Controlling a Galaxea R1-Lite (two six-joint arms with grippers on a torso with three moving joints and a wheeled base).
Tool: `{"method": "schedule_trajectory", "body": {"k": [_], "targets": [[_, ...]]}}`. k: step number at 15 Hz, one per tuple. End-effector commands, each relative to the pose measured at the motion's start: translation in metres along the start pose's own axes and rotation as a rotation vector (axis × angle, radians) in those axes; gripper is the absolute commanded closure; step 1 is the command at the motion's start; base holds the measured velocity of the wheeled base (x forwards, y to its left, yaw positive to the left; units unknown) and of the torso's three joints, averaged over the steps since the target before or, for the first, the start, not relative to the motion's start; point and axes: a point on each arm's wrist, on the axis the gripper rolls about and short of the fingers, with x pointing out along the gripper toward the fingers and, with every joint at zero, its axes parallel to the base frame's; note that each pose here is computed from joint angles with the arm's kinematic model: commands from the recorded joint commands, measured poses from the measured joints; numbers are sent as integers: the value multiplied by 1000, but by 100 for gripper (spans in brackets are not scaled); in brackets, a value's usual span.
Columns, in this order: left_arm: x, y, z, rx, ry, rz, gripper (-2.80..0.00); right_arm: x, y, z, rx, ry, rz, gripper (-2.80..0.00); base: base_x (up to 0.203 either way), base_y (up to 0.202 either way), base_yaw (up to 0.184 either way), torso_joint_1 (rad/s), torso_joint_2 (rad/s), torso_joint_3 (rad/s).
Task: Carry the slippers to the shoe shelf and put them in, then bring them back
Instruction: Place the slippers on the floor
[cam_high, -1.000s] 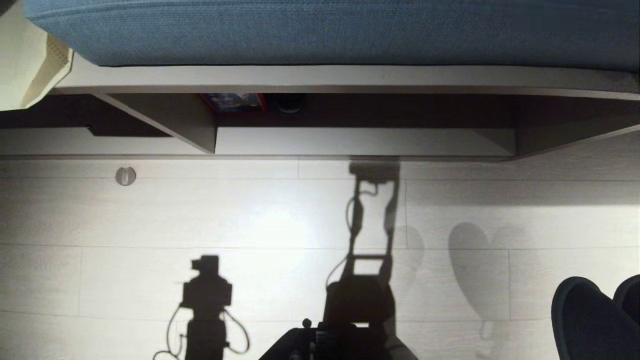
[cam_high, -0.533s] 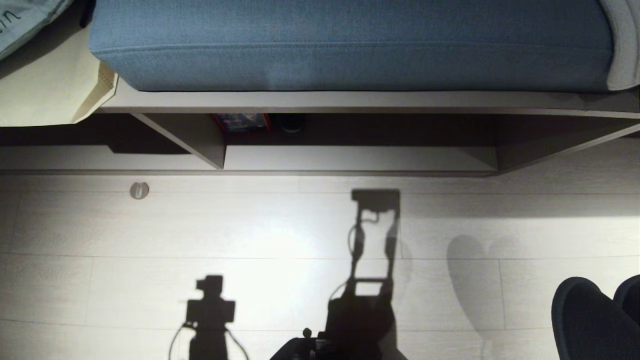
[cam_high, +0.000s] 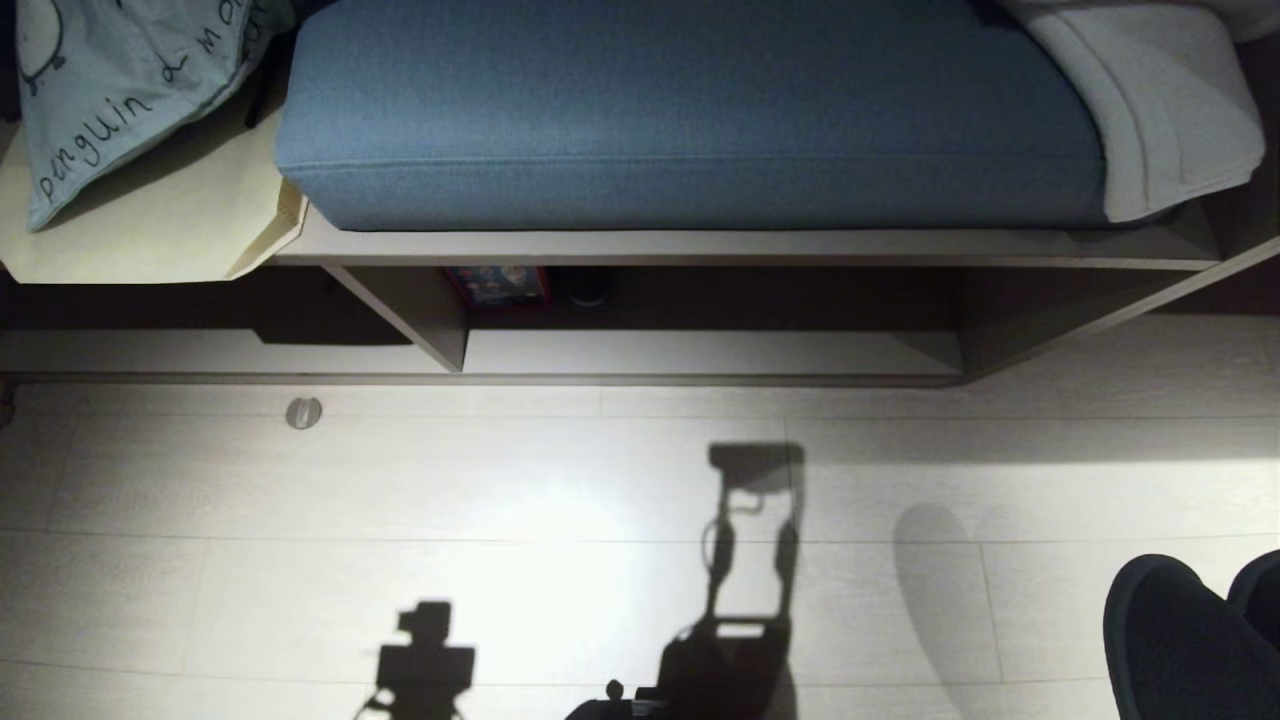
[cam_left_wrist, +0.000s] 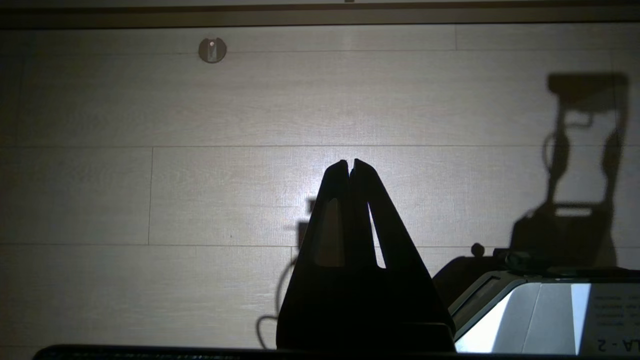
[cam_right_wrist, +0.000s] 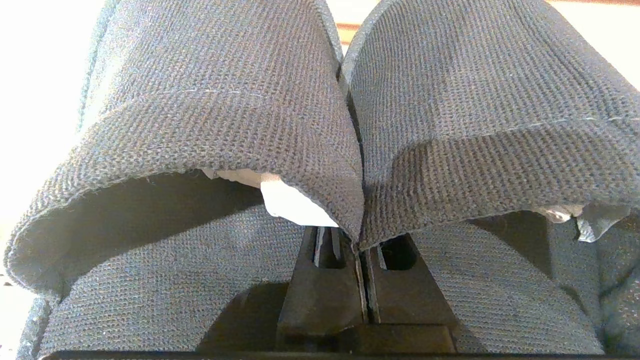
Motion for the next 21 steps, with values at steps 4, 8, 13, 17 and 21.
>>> {"method": "schedule_trajectory", "body": {"k": [4,8,13,17,21], "targets": [[0,0,0,0,2,0,0,0,0,0,-1,0,0,0,0,0,0,1,2,200],[0,0,0,1,3,0,0,0,0,0,-1,0,0,0,0,0,0,1,1,200],[0,0,0,1,1,0,0,0,0,0,-1,0,0,0,0,0,0,2,0,202],[0,0,0,1,1,0,0,0,0,0,-1,0,0,0,0,0,0,5,0,202],[0,0,0,1,1,0,0,0,0,0,-1,0,1,0,0,0,0,2,-2,202]]}}
